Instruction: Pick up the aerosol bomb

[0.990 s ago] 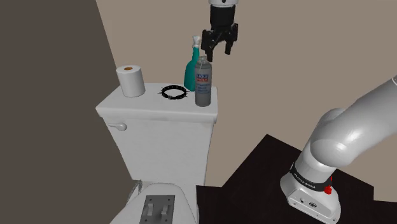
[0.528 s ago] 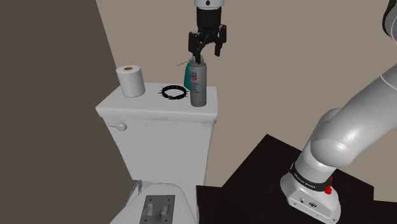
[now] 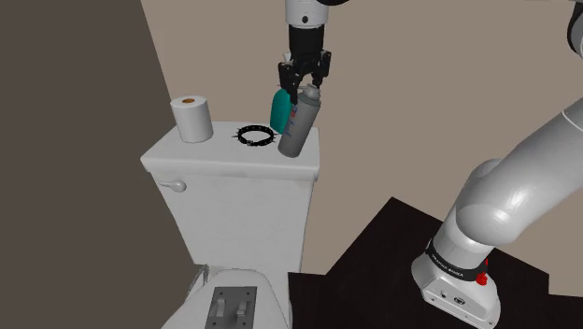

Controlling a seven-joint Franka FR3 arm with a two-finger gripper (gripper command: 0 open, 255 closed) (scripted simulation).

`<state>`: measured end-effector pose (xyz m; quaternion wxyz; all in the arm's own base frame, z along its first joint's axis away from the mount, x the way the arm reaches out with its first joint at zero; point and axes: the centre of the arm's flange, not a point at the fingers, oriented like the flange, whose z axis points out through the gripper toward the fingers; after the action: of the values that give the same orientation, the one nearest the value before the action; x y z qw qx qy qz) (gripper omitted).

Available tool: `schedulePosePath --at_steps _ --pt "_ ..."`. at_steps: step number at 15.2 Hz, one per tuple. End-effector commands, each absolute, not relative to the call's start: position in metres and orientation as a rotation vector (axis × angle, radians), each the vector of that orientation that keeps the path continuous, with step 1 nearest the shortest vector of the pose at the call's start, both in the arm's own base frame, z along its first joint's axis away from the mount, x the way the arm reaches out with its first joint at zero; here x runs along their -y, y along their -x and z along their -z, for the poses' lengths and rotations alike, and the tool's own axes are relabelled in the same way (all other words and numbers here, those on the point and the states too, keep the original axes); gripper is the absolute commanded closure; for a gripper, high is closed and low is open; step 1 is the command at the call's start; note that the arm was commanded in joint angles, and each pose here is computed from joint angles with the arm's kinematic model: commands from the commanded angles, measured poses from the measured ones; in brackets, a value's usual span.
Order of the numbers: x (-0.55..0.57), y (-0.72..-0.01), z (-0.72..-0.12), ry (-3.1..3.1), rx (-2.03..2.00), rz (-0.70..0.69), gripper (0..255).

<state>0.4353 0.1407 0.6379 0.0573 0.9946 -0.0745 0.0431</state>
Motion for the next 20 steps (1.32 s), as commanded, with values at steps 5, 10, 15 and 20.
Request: schedulePosePath --at_steps 5,10,15,20 --pt "-0.141 -0.435 -0.637 -3.015 0.226 -0.126 255" --pt "-0.141 -0.436 -0.653 -3.015 0.226 -0.126 255" --pt "-0.141 -0.436 -0.679 -3.015 0.226 -0.126 255" --pt "-0.141 -0.436 -0.706 -3.015 0.226 -0.126 255"
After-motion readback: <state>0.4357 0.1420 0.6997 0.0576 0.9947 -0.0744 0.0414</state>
